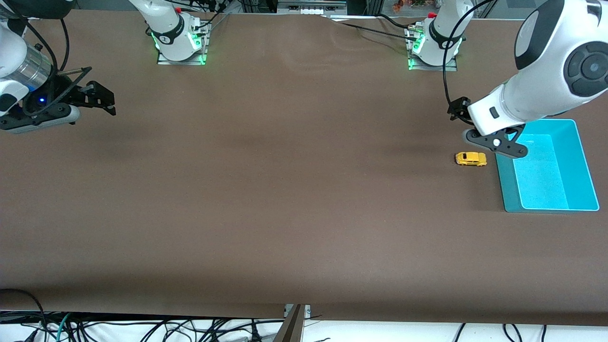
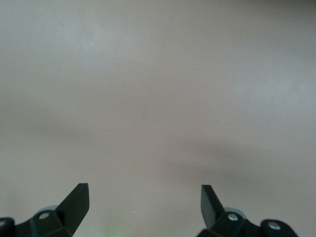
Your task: Wind and store yellow beetle car
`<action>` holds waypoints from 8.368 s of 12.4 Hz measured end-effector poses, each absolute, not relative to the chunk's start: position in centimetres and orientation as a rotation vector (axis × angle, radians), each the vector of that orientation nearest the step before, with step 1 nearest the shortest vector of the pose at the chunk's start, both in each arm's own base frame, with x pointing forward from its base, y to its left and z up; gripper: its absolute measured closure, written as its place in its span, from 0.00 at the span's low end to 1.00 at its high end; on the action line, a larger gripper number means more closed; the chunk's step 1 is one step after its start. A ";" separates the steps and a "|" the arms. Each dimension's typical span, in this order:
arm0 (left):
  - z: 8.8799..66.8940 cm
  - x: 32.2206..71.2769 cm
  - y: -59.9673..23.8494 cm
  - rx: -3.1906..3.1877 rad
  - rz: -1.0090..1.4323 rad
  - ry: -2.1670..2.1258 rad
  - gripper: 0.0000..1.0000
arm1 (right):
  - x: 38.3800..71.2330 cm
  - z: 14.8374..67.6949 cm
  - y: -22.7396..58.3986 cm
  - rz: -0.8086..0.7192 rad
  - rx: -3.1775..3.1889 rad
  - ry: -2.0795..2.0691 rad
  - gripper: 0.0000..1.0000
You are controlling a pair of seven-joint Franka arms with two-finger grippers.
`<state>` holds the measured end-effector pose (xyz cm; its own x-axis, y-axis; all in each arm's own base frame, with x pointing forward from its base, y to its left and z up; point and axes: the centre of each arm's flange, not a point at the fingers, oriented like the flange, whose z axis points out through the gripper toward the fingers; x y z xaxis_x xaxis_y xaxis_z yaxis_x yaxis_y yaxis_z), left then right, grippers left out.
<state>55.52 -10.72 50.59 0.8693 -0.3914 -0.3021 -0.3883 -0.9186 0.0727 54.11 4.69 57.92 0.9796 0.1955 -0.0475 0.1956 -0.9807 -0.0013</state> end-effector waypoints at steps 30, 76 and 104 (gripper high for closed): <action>17.6 48.4 6.9 2.314 -0.089 -2.083 0.50 | 53.5 61.1 2.1 -0.102 3.127 0.088 0.00; 50.2 61.0 -1.8 2.776 -0.398 -1.287 0.00 | 53.4 61.0 2.0 -0.126 3.126 0.088 0.00; 56.7 56.7 -4.1 3.153 -0.002 -0.014 0.00 | 52.9 60.7 2.2 -0.193 3.134 0.087 0.00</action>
